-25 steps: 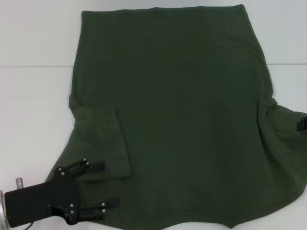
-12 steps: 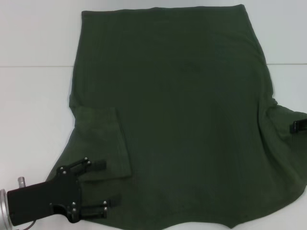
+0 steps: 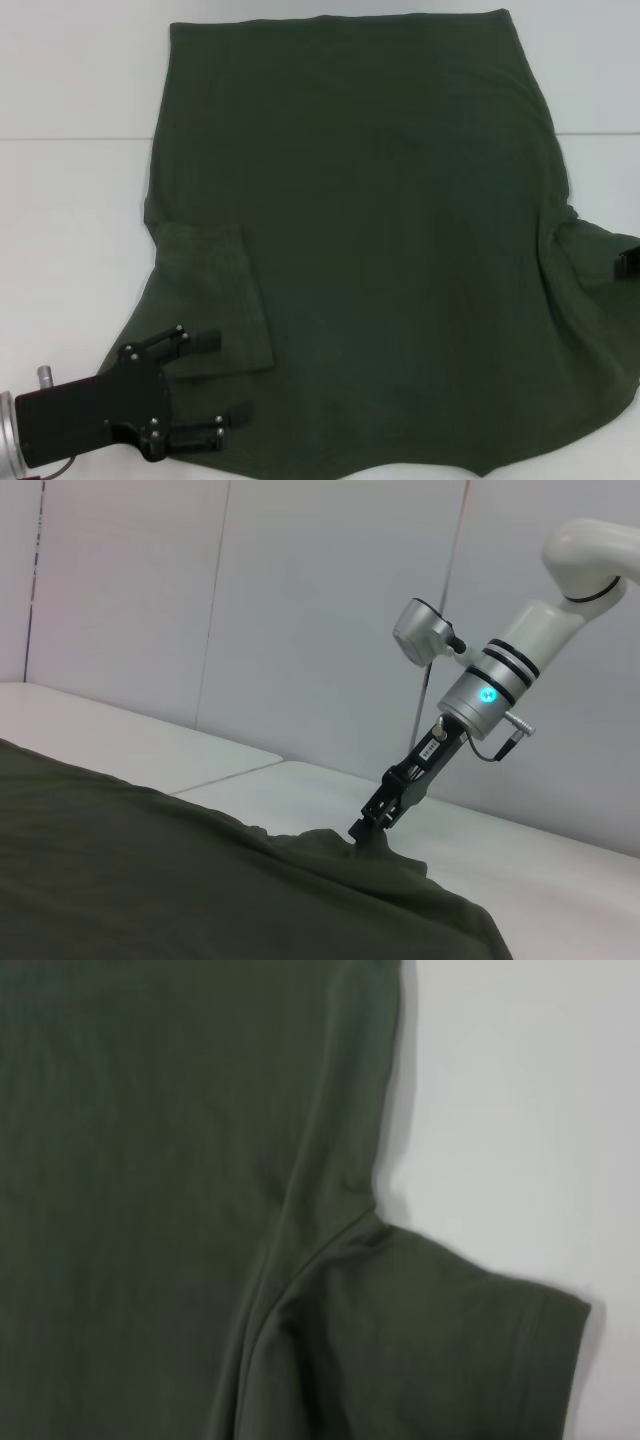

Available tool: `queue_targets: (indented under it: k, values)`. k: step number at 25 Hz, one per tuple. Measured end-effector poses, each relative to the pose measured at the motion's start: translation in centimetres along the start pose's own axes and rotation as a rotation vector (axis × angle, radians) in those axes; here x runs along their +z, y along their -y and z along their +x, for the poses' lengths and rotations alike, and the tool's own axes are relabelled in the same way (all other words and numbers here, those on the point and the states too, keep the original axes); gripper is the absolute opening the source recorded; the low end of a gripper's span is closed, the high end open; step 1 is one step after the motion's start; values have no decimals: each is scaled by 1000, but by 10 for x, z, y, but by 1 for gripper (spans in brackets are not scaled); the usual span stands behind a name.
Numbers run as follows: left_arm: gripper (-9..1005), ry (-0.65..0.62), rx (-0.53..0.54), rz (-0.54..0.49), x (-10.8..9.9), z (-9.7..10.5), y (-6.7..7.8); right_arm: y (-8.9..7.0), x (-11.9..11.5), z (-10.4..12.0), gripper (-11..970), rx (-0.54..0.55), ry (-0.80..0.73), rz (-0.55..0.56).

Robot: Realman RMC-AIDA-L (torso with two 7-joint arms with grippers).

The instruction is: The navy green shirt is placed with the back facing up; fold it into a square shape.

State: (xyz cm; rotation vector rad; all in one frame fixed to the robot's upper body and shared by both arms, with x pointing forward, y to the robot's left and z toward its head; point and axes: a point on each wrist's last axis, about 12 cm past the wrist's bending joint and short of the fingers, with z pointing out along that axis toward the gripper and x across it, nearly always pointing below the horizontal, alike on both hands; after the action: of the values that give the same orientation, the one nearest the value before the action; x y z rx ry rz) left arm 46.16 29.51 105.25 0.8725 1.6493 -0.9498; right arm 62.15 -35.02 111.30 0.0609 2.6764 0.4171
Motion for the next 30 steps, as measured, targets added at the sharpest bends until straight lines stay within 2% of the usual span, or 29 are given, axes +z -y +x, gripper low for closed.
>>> queue_targets:
  k: [4,12,17,22,25,30]
  values:
    - [950,2,-2,-2,0,0,0,0,0,0,526,0,1,1]
    - [950,3,-1,-3,-1,-1,-1,0,-1,0,302,0,-2,1]
    - [950,3,-2,-3,-1,-1,-1,1,-1,0,70,-3,2,3]
    - [950,4,-5,-5,-1,-1,-1,7,-6,-1,37,6,15,10]
    - [950,8,-9,-11,-2,0,-1,23,-18,-2,46,42,57,28]
    - [950,8,-21,-14,-3,0,0,37,-39,-3,60,94,130,-6]
